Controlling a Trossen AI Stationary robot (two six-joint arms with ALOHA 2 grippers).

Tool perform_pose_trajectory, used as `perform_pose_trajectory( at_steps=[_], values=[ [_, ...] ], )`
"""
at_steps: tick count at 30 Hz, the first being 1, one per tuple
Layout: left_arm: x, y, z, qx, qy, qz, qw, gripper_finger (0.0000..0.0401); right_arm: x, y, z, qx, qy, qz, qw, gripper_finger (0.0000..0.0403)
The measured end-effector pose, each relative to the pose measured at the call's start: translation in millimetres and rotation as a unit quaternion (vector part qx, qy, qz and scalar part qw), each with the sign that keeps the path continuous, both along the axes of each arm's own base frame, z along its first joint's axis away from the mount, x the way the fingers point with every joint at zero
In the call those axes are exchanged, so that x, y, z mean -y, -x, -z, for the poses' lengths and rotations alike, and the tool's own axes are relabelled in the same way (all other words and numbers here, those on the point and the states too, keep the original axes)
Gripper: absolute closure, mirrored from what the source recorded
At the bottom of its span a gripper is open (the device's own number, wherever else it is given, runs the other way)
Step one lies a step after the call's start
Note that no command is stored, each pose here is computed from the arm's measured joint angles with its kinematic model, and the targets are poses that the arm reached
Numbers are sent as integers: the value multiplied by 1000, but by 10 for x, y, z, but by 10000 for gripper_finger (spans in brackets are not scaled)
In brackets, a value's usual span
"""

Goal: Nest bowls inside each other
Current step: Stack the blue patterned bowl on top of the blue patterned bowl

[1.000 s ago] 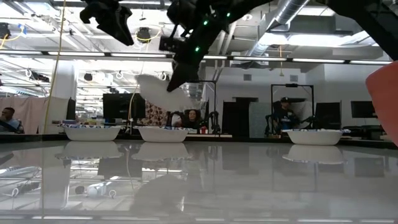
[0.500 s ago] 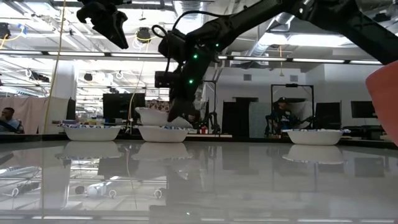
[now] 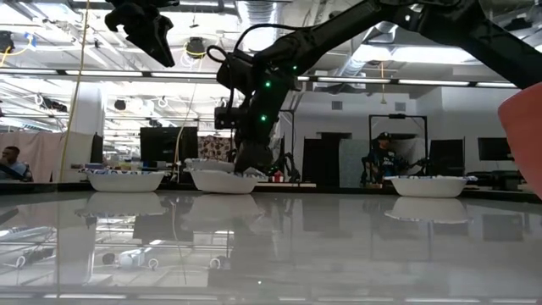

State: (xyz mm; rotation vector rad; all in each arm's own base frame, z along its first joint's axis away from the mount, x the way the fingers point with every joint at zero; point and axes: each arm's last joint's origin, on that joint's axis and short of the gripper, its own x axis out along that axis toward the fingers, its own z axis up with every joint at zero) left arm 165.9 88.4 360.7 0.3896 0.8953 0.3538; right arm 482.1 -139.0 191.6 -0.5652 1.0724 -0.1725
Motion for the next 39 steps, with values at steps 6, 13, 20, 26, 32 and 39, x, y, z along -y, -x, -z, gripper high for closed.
perform_pose_trajectory(
  at_steps=[6, 13, 20, 26, 32, 39],
  values=[
    [0, 0, 0, 6, 7, -9, 1000, 298, -21, -16, -1, 21, -44, -11, 999, 363],
    [-7, 4, -1, 8, 6, -29, 1000, 298, 52, 2, -2, 46, -96, 18, 994, 320],
    [-7, 4, -1, 12, 11, -34, 999, 298, 49, 4, -169, 88, -113, 24, 989, 246],
    [-36, 29, 8, 19, 32, -51, 998, 298, 79, -14, -495, 139, -121, 33, 982, 180],
    [-74, 123, 67, -9, 68, -75, 995, 298, 58, -70, -950, 193, -109, 20, 975, 159],
    [-102, 140, 115, 14, 120, -97, 988, 298, 22, -34, -1301, 217, -136, 7, 967, 159]
  ],
)
